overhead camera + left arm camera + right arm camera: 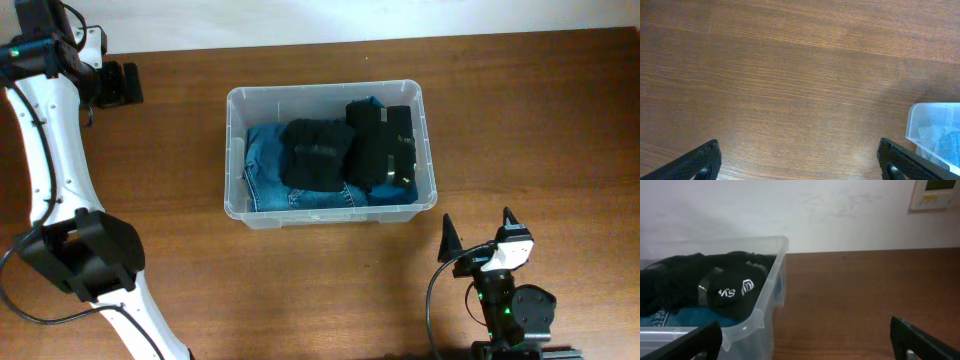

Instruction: Pack container

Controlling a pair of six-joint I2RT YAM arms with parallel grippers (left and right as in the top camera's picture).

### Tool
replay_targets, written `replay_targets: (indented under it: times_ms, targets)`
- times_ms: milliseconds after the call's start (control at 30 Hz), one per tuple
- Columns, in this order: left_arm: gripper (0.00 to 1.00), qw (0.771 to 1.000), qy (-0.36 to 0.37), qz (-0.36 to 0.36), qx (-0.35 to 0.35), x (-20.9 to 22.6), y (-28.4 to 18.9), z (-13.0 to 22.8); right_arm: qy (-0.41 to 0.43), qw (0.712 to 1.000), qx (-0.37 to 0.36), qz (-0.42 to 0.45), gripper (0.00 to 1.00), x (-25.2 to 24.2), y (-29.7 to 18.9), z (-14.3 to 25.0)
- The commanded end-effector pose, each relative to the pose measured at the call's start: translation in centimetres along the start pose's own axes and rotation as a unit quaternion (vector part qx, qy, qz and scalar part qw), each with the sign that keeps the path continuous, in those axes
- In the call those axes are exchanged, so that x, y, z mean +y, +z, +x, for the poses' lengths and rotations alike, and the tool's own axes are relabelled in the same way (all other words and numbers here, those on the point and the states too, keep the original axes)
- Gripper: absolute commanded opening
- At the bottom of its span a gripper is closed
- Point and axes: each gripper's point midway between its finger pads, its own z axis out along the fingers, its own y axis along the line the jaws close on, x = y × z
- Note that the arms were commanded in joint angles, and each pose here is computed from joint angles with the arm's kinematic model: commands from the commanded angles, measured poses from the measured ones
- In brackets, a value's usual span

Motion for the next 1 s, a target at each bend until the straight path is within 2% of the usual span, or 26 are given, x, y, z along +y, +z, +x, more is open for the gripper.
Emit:
replay_targets:
  times_ms: [0, 767, 867, 967]
  targets:
    - [0.99, 1.0, -0.003, 0.004, 0.006, 0.2, 0.7, 0.2, 0.002, 1.0, -0.001, -0.003, 0.98, 0.0, 0.0, 0.1]
    - [0.99, 1.0, -0.002, -0.008, 0.019, 0.5, 0.5, 0.8, 0.002, 1.0, -0.001, -0.003, 0.98, 0.0, 0.0, 0.1]
    - [0.99, 1.0, -0.001, 0.001, 0.005, 0.1, -0.8, 0.4, 0.002, 1.0, -0.001, -0.003, 0.98, 0.0, 0.0, 0.1]
    - [0.99, 0.999, 0.003, 0.036, -0.04, -1.3, -3.4, -1.1, 0.002, 1.0, -0.001, -0.003, 0.98, 0.0, 0.0, 0.1]
